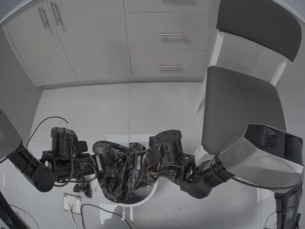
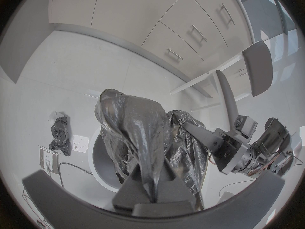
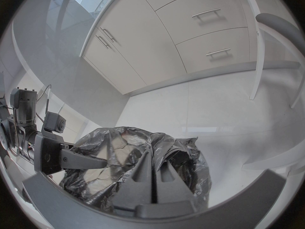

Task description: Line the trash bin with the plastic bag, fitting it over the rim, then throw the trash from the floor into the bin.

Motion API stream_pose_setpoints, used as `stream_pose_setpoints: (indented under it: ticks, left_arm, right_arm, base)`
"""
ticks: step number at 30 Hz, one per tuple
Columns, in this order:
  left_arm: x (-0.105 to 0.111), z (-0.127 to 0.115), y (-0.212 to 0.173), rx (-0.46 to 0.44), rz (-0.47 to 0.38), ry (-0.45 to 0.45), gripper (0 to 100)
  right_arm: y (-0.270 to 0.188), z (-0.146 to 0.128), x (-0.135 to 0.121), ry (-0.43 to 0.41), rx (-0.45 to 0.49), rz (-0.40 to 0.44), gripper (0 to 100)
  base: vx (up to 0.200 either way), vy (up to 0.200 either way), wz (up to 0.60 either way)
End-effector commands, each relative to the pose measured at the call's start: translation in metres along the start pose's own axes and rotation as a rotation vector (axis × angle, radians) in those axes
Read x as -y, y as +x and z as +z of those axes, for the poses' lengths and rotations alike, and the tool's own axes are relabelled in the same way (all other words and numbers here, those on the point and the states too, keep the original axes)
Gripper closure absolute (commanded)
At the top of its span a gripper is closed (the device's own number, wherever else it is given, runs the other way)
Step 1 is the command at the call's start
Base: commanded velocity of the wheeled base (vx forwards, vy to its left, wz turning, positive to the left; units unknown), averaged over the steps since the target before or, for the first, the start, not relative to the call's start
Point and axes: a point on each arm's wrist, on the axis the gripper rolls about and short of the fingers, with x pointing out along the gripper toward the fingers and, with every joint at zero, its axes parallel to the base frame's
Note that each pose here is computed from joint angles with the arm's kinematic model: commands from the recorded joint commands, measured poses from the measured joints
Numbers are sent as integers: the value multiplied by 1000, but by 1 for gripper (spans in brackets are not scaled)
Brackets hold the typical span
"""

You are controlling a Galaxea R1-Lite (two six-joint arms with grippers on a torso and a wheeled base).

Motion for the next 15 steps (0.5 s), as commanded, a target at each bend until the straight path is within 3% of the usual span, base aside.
stream_pose_setpoints:
  ticks: [1,5,11,15]
  left_arm:
    - [-11,-3,16,-19,59,-5,100]
    - [-22,-9,32,-10,165,60,100]
    - [-29,-15,46,16,179,86,100]
    - [-38,-20,60,9,253,124,100]
  right_arm:
    - [13,-9,15,-13,-12,-37,100]
    - [18,-10,26,-16,-11,-65,100]
    - [18,-9,35,-12,-10,-86,100]
    - [22,-9,45,-6,-9,-106,100]
  base:
    - [0,0,0]
    - [0,0,0]
    - [0,0,0]
    - [0,0,0]
